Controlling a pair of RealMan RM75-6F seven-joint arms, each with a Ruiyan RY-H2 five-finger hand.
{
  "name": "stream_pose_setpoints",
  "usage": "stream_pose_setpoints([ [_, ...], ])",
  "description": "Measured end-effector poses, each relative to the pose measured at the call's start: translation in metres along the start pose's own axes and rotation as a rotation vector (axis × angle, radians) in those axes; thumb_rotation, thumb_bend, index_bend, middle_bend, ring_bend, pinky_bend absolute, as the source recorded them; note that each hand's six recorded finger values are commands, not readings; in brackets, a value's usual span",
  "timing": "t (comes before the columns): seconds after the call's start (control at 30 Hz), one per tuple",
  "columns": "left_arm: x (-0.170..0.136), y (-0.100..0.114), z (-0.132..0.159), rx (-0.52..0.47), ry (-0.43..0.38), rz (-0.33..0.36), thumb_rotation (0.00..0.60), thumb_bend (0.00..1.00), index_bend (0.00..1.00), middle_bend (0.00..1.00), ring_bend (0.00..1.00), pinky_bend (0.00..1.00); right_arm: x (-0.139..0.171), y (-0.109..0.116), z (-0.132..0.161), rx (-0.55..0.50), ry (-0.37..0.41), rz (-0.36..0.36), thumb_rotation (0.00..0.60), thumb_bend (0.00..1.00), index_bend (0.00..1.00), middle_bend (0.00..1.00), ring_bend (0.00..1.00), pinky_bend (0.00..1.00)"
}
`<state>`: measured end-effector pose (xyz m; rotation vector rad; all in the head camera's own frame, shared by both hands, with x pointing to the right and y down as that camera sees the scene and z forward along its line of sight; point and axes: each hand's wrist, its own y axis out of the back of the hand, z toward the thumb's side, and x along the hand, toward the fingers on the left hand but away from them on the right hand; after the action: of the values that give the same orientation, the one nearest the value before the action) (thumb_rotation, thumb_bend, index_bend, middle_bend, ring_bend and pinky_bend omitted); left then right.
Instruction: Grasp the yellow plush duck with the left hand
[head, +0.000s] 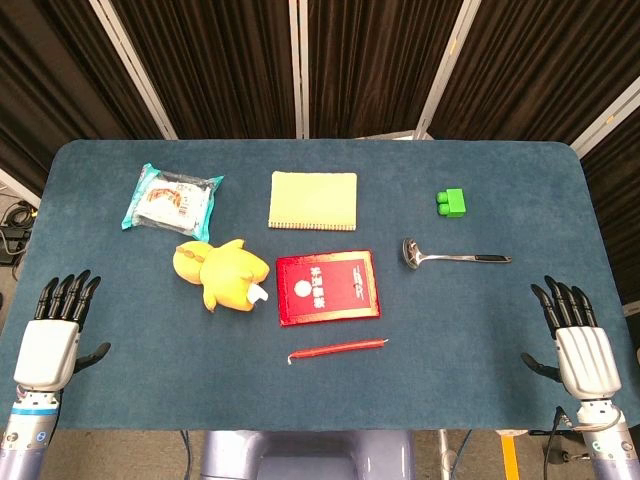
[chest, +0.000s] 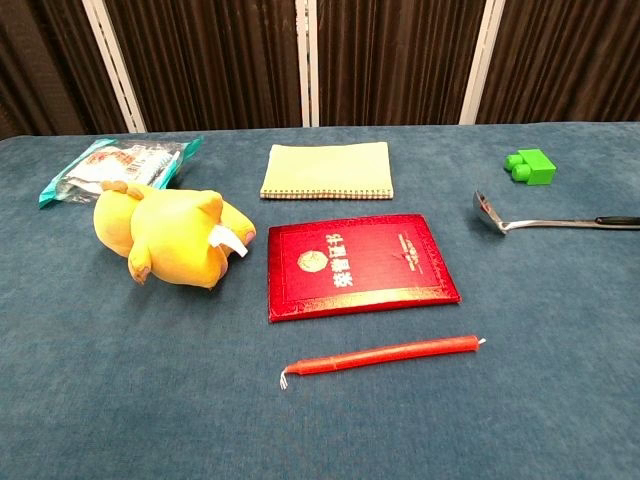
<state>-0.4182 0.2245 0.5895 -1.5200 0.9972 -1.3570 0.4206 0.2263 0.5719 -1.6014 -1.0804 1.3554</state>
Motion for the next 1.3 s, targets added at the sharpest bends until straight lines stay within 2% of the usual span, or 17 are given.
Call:
stream_pose_setpoints([
  [0.77,0.004,-0.003,0.0,-0.003,-0.008,-0.011,0.6,0.1,0.0,0.0,0.0,0.0,-0.001,-0.002,0.001,0.003,-0.002,0.004,0.6,0.08,0.0,0.0,0.0,0.0],
  [0.8,0.005,-0.003,0.0,-0.002,-0.008,-0.012,0.6,0.12,0.0,0.0,0.0,0.0,-0.001,-0.002,0.0,0.003,-0.003,0.006,0.6,0.08,0.0,0.0,0.0,0.0],
  [0.83,0.005,-0.004,0.0,-0.002,-0.008,-0.014,0.6,0.2,0.0,0.0,0.0,0.0,-0.001,-0.002,0.0,0.002,-0.004,0.006,0.6,0.08,0.0,0.0,0.0,0.0],
  [0.9,0.007,-0.005,0.0,0.0,-0.012,-0.019,0.6,0.42,0.0,0.0,0.0,0.0,-0.001,-0.002,0.0,0.002,-0.004,0.005,0.6,0.08,0.0,0.0,0.0,0.0],
  [0.97,0.009,-0.005,0.001,0.002,-0.017,-0.022,0.6,0.72,0.0,0.0,0.0,0.0,0.0,-0.001,0.0,0.001,-0.003,0.003,0.6,0.08,0.0,0.0,0.0,0.0],
  [1.03,0.012,-0.006,0.002,0.002,-0.026,-0.023,0.6,0.91,0.0,0.0,0.0,0.0,0.0,0.0,0.001,0.001,0.001,0.0,0.6,0.08,0.0,0.0,0.0,0.0],
  [1.07,0.014,-0.007,0.003,0.003,-0.031,-0.023,0.6,0.97,0.0,0.0,0.0,0.0,0.001,0.0,0.001,0.002,0.002,0.0,0.6,0.08,0.0,0.0,0.0,0.0],
  [1.17,0.021,-0.01,0.005,0.008,-0.061,-0.025,0.6,1.0,0.0,0.0,0.0,0.0,0.001,-0.001,0.001,0.004,0.001,0.004,0.6,0.08,0.0,0.0,0.0,0.0],
  [1.3,0.04,-0.02,0.014,0.041,-0.159,-0.036,0.6,1.0,0.0,0.0,0.0,0.0,0.0,-0.004,0.001,0.008,-0.002,0.013,0.6,0.08,0.0,0.0,0.0,0.0],
])
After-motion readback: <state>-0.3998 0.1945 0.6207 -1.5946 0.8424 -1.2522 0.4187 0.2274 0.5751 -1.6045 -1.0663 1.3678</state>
